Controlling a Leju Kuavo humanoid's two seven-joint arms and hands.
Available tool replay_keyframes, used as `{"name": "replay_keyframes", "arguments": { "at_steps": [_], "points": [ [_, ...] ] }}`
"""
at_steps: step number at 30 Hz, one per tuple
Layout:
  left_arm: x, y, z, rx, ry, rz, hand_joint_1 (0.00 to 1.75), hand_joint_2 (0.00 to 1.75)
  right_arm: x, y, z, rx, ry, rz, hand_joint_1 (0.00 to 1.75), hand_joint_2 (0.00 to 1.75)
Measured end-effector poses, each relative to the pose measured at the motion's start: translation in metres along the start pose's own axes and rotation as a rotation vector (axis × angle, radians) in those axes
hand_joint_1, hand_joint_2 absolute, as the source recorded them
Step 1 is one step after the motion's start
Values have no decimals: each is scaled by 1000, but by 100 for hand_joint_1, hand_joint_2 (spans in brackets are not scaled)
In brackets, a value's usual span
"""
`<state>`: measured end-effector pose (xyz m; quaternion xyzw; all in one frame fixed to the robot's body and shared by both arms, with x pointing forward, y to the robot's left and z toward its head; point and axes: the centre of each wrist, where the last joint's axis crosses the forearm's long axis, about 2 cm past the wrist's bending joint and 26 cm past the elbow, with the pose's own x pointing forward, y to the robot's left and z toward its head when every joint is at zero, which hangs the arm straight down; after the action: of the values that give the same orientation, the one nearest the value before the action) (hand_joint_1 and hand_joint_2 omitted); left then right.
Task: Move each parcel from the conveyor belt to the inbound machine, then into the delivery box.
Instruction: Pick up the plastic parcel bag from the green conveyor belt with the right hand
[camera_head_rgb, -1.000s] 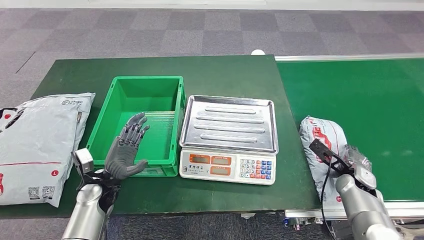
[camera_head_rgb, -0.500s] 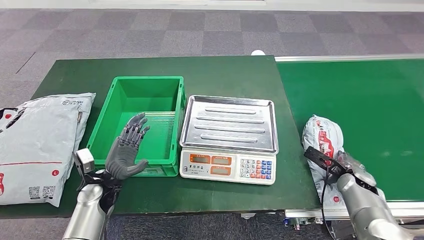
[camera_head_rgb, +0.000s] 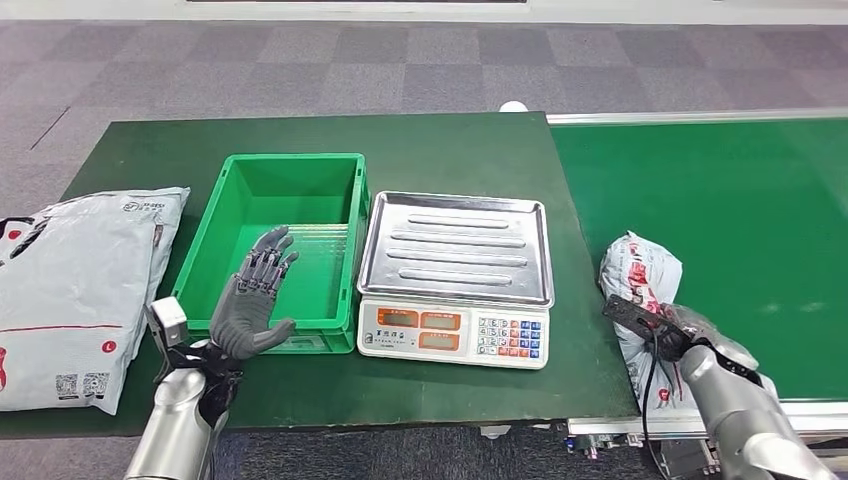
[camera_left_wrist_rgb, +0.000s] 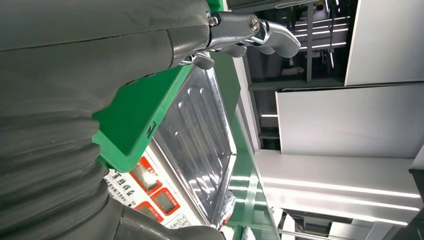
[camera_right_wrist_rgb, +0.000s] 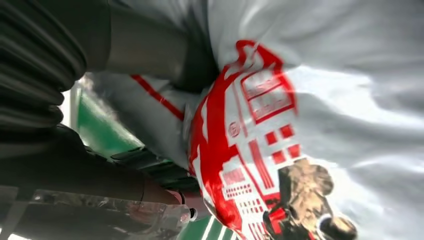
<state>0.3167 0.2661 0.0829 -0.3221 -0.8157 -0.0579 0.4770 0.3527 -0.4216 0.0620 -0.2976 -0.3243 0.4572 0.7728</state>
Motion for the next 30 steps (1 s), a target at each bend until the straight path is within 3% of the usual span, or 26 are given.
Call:
{"name": "replay_keyframes", "arguments": {
  "at_steps": [5, 8, 16, 26, 30],
  "points": [
    [2, -3, 8, 1, -3, -4, 0, 175, 9, -1, 3, -244, -128, -71, 175, 175],
    [3, -5, 10, -2, -7, -8, 0, 175, 23, -12, 8, -446, -248, -129, 175, 175],
    [5, -6, 11, -11, -14, -11, 0, 175, 41, -35, 29, -807, -449, -198, 175, 175],
    [6, -6, 10, -14, -17, -12, 0, 175, 47, -43, 42, -909, -501, -214, 175, 175],
    [6, -6, 10, -15, -16, -11, 0, 175, 44, -42, 55, -1053, -567, -237, 175, 175]
  ]
}}
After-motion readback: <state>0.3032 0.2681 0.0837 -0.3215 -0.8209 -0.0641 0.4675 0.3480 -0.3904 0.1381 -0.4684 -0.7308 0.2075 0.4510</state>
